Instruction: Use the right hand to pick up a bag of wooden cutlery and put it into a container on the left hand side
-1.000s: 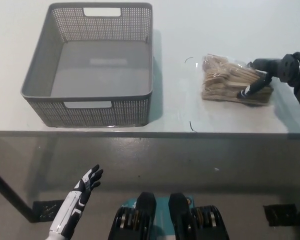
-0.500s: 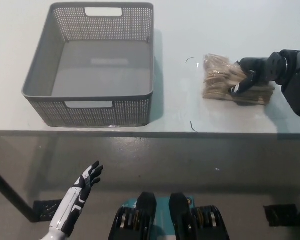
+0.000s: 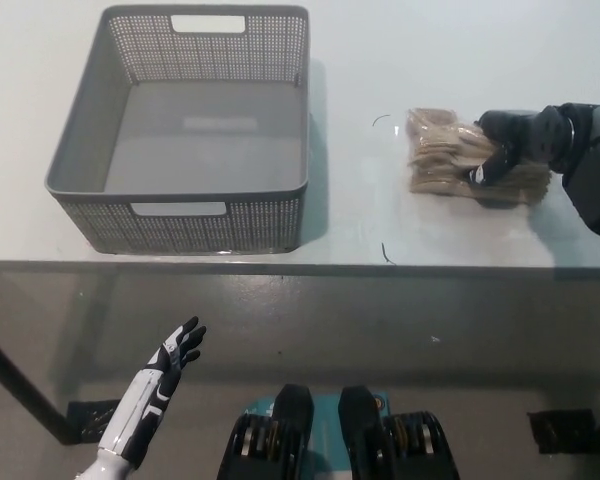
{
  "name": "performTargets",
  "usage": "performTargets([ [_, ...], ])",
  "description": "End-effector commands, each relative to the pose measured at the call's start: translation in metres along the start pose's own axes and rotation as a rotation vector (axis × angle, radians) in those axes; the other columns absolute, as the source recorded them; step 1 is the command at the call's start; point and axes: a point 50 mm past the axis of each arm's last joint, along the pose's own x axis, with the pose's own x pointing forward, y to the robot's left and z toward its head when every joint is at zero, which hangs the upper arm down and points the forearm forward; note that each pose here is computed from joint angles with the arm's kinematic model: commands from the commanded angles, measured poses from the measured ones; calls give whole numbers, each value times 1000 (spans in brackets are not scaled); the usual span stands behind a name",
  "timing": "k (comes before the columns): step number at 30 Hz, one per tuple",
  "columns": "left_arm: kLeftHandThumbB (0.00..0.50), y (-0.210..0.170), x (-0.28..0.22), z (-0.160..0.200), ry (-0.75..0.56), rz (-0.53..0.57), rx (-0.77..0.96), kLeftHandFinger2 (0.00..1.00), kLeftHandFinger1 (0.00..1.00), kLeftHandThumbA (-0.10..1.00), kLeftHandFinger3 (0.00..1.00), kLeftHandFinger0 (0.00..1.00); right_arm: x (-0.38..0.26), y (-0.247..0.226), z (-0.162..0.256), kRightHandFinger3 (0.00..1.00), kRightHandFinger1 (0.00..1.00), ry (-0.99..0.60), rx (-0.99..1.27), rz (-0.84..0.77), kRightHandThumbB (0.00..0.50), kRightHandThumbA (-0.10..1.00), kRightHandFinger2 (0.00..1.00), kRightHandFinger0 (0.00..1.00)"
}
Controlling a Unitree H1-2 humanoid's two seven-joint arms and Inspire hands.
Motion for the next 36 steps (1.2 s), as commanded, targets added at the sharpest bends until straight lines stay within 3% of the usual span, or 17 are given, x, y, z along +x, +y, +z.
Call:
performTargets([
  [1, 371, 12, 8, 10, -71, -10, 33, 1000, 1000, 1000, 1000, 1000, -8, -22, -13, 984, 579, -94, 137, -388, 135, -100, 922, 23],
  [4, 366, 13, 8, 10, -71, -12, 32, 1000, 1000, 1000, 1000, 1000, -11, -26, -17, 951, 627, -124, 161, -451, 106, -100, 934, 69],
  [7, 370, 12, 7, 9, -67, -16, 31, 1000, 1000, 1000, 1000, 1000, -14, -31, -20, 850, 559, -158, 218, -519, 119, -100, 844, 25],
  [9, 368, 12, 5, 9, -66, -18, 32, 1000, 1000, 1000, 1000, 1000, -16, -35, -21, 849, 554, -179, 275, -541, 100, -100, 837, 43],
  [10, 367, 12, 5, 9, -66, -18, 31, 1000, 1000, 1000, 1000, 1000, -18, -41, -20, 869, 560, -202, 310, -557, 116, -100, 855, 66],
  [13, 365, 11, 3, 8, -58, -22, 31, 1000, 1000, 1000, 1000, 1000, -23, -54, -15, 860, 485, -242, 357, -609, 130, -100, 832, 2],
  [18, 373, 9, 0, 6, -50, -22, 30, 1000, 1000, 1000, 1000, 1000, -37, -90, 9, 857, 405, -329, 359, -678, 121, -100, 785, 0],
  [22, 371, 1, -11, 3, -28, -26, 16, 1000, 1000, 1000, 1000, 1000, -47, -104, 24, 882, 439, -403, 377, -718, 131, -100, 819, 0],
  [24, 378, 0, -14, 1, -18, -28, 11, 1000, 1000, 998, 1000, 1000, -55, -115, 39, 855, 424, -457, 346, -749, 144, -100, 790, 0],
  [36, 381, -4, -23, -3, 6, -49, 13, 1000, 1000, 1000, 1000, 1000, -74, -139, 114, 908, 419, -573, 320, -724, 160, -100, 813, 0],
])
